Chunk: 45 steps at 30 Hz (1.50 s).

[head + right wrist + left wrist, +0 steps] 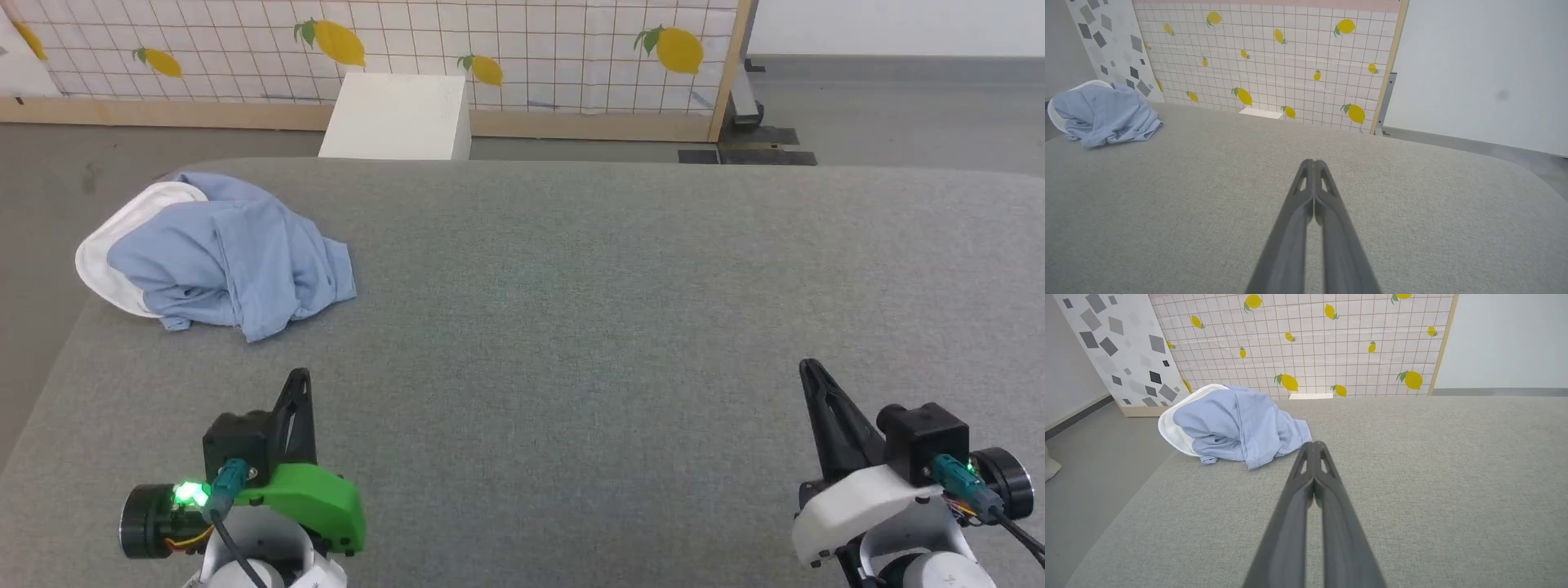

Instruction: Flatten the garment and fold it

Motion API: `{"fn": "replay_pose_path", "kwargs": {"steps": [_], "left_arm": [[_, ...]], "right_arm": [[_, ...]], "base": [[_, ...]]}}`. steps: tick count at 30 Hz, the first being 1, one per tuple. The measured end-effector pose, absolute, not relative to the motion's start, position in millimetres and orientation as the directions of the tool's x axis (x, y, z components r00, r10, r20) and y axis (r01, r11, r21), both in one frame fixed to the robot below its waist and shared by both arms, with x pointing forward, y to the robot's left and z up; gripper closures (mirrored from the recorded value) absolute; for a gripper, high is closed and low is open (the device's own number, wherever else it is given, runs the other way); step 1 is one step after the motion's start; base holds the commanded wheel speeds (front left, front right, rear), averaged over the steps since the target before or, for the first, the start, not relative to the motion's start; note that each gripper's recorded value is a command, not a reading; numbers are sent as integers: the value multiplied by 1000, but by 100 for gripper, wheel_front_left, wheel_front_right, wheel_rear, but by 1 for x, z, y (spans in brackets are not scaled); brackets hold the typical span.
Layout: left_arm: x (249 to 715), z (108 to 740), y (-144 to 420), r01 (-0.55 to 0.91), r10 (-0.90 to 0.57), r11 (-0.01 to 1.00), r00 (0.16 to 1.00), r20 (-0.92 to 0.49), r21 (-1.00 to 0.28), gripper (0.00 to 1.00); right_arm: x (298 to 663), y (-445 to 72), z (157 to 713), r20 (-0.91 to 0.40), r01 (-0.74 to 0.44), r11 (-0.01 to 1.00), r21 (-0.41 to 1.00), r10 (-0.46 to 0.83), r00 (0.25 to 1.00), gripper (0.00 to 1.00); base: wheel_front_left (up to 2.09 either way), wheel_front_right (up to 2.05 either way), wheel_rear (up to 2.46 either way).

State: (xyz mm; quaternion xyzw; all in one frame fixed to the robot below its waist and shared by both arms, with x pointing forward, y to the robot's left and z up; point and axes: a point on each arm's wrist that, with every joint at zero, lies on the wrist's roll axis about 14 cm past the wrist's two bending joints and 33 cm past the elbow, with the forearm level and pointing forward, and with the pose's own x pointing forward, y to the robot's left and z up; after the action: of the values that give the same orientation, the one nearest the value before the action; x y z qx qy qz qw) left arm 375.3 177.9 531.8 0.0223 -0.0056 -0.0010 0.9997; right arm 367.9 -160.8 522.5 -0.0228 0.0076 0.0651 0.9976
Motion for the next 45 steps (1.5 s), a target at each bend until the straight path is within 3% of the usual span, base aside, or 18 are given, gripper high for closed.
{"fn": "replay_pose_path", "kwargs": {"steps": [29, 30, 45], "left_arm": [[375, 532, 178, 2, -2, 999, 1000, 11, 45, 100], [375, 532, 178, 2, -2, 999, 1000, 11, 45, 0], [375, 532, 177, 4, -5, 999, 1000, 11, 45, 0]], "right_arm": [[368, -161, 523, -18, -130, 990, -44, 130, 991, 100], [368, -161, 522, -18, -130, 991, -44, 129, 991, 0], [368, -161, 522, -18, -129, 991, -45, 128, 992, 0]], "base": [[0, 0, 0], [0, 0, 0], [0, 0, 0]]}}
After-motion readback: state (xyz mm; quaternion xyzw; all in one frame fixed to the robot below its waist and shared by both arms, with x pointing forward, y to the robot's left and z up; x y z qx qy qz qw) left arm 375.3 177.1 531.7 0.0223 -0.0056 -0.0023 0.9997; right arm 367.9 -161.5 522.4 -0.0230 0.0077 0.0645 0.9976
